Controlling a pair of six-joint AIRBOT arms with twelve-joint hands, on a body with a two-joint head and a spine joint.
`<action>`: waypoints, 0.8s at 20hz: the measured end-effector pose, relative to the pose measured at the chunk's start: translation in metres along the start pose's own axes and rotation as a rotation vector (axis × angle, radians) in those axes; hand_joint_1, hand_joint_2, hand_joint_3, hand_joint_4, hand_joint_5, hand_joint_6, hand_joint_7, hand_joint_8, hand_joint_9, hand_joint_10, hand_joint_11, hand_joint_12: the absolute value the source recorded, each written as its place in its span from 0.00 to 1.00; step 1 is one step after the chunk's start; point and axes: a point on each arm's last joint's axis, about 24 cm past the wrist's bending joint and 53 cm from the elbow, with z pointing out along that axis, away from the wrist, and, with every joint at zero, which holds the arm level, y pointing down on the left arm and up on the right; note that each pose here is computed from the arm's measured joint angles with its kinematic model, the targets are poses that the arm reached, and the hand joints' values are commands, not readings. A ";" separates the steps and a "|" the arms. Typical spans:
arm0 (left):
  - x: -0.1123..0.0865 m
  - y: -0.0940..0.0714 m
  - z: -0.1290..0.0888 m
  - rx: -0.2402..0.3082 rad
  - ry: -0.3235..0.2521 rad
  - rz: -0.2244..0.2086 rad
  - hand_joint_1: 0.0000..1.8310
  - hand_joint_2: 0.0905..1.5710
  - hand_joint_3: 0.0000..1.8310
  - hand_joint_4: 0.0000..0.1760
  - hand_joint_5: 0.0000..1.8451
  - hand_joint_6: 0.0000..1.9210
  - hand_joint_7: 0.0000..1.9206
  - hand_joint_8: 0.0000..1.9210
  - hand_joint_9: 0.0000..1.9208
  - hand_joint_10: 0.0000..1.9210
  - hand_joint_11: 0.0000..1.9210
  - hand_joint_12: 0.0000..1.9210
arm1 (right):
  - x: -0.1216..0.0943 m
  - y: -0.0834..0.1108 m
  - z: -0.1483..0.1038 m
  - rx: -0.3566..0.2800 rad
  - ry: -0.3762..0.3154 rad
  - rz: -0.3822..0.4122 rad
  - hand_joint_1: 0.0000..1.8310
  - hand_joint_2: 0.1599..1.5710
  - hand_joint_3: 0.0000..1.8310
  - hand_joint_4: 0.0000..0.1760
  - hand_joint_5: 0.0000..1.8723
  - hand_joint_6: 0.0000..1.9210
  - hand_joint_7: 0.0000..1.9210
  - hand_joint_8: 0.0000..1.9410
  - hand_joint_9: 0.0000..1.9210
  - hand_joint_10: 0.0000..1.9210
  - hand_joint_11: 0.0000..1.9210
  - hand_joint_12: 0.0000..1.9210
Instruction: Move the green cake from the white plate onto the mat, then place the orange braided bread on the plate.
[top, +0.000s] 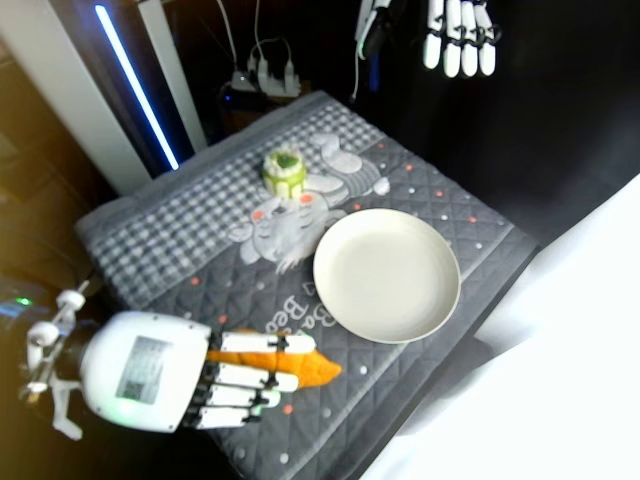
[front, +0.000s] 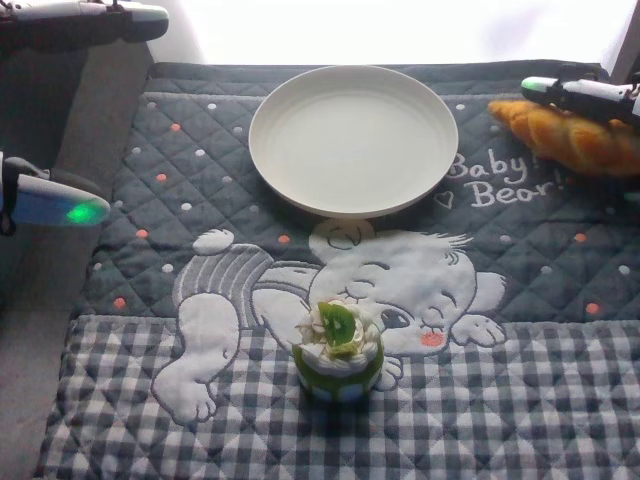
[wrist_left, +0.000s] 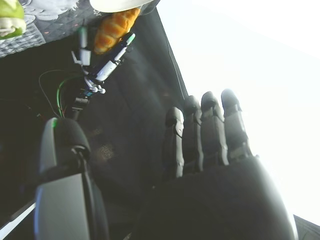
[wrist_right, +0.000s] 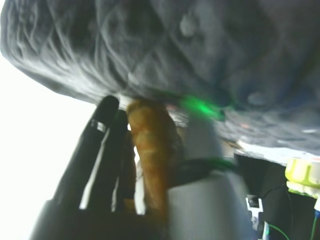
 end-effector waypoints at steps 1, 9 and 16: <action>0.000 0.000 0.000 0.000 0.000 0.000 0.43 0.56 0.00 0.27 0.14 0.00 0.13 0.00 0.08 0.00 0.00 0.11 | -0.002 -0.001 0.000 0.003 -0.004 0.000 0.89 0.64 0.01 0.00 0.16 0.01 0.37 0.02 0.46 0.58 0.18 0.35; 0.000 -0.001 0.000 0.003 -0.001 0.001 0.43 0.56 0.00 0.27 0.14 0.00 0.13 0.00 0.08 0.00 0.00 0.11 | -0.023 -0.001 0.000 -0.026 -0.058 0.122 0.70 0.66 0.00 0.00 0.47 0.52 0.64 0.37 0.78 0.01 0.59 0.46; -0.001 0.000 0.000 0.000 -0.003 0.013 0.43 0.56 0.00 0.27 0.14 0.00 0.13 0.00 0.08 0.00 0.00 0.11 | -0.018 0.025 0.001 -0.133 -0.048 0.147 0.70 0.65 0.00 0.00 0.51 0.45 0.63 0.39 0.81 0.00 0.58 0.63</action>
